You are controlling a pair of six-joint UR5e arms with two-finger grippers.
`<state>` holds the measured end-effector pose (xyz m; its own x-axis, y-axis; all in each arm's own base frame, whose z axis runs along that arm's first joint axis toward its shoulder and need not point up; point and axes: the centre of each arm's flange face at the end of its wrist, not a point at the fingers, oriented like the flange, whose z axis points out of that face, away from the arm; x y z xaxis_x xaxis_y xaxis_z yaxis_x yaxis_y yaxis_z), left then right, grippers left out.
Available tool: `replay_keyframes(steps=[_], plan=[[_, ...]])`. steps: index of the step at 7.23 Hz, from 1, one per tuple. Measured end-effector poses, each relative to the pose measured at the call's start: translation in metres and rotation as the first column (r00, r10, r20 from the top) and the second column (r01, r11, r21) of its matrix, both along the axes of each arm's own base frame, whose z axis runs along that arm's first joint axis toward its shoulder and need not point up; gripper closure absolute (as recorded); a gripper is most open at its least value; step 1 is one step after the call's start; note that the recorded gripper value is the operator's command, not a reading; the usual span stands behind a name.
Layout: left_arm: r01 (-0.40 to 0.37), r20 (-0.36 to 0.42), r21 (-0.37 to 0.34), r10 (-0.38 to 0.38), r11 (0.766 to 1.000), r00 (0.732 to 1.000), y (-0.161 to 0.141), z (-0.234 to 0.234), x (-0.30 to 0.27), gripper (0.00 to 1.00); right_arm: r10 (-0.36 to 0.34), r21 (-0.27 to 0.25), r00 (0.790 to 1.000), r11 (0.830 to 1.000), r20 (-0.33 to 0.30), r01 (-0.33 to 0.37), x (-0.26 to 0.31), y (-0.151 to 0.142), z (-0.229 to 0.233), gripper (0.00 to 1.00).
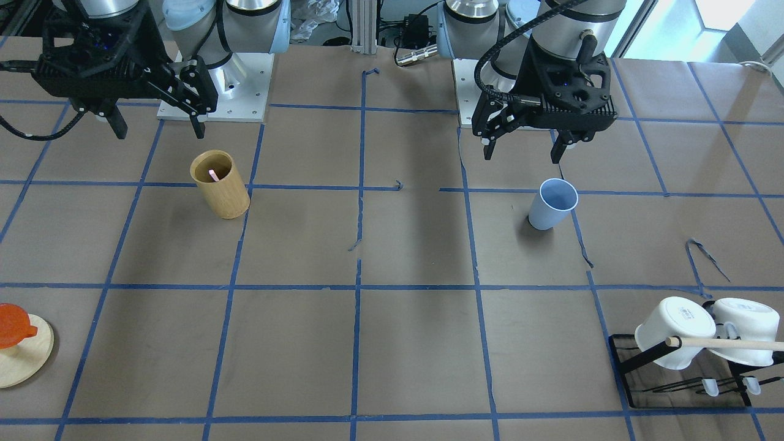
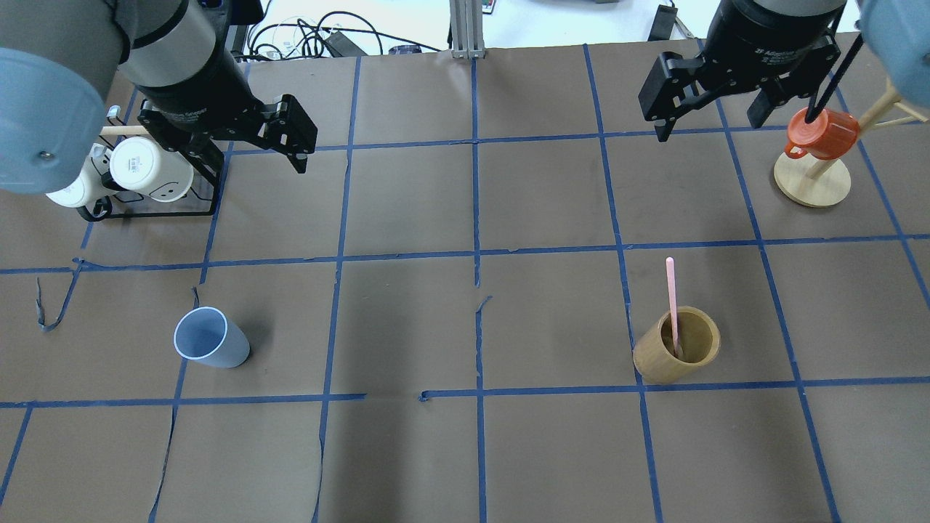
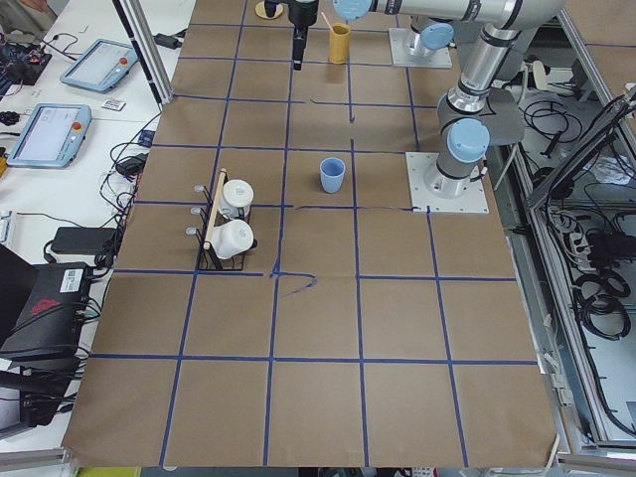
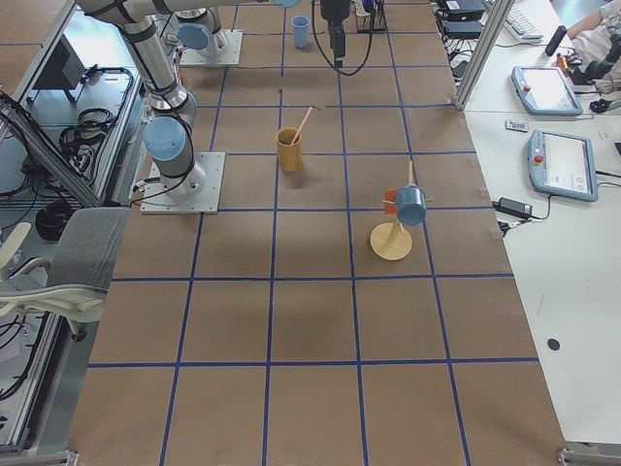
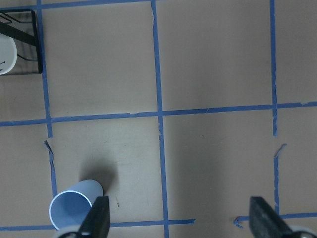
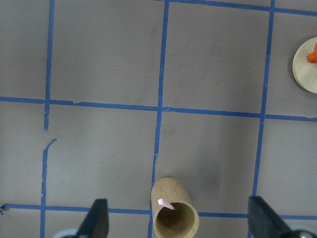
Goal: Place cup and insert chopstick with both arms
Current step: 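Move the left gripper down toward the light blue cup, then grasp the light blue cup rim with the left gripper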
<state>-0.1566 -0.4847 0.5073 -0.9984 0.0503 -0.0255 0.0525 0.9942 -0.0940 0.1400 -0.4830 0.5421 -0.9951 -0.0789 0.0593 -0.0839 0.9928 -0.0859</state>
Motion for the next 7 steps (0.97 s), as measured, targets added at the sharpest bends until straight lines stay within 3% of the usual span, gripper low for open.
replay_keyframes(steps=[2,4,6,7], plan=[[-0.043,0.01,0.059,0.042,0.997,0.999,-0.004,-0.027,0.016,0.0,0.0,-0.001,1.0,1.0,0.003,0.0,0.0,0.0,0.0,0.0],[-0.138,0.051,0.185,0.131,0.973,0.99,0.007,-0.111,0.058,0.0,0.0,0.002,1.0,1.0,0.002,0.0,0.0,0.002,0.0,0.0],[-0.173,0.134,0.219,0.146,0.96,0.98,0.03,-0.189,0.089,0.0,-0.001,0.014,1.0,1.0,0.003,0.001,0.0,0.004,-0.007,0.0],[-0.193,0.147,0.247,0.16,0.95,0.976,0.04,-0.214,0.1,0.05,0.0,0.017,1.0,1.0,0.002,0.0,0.0,0.005,-0.008,0.0]])
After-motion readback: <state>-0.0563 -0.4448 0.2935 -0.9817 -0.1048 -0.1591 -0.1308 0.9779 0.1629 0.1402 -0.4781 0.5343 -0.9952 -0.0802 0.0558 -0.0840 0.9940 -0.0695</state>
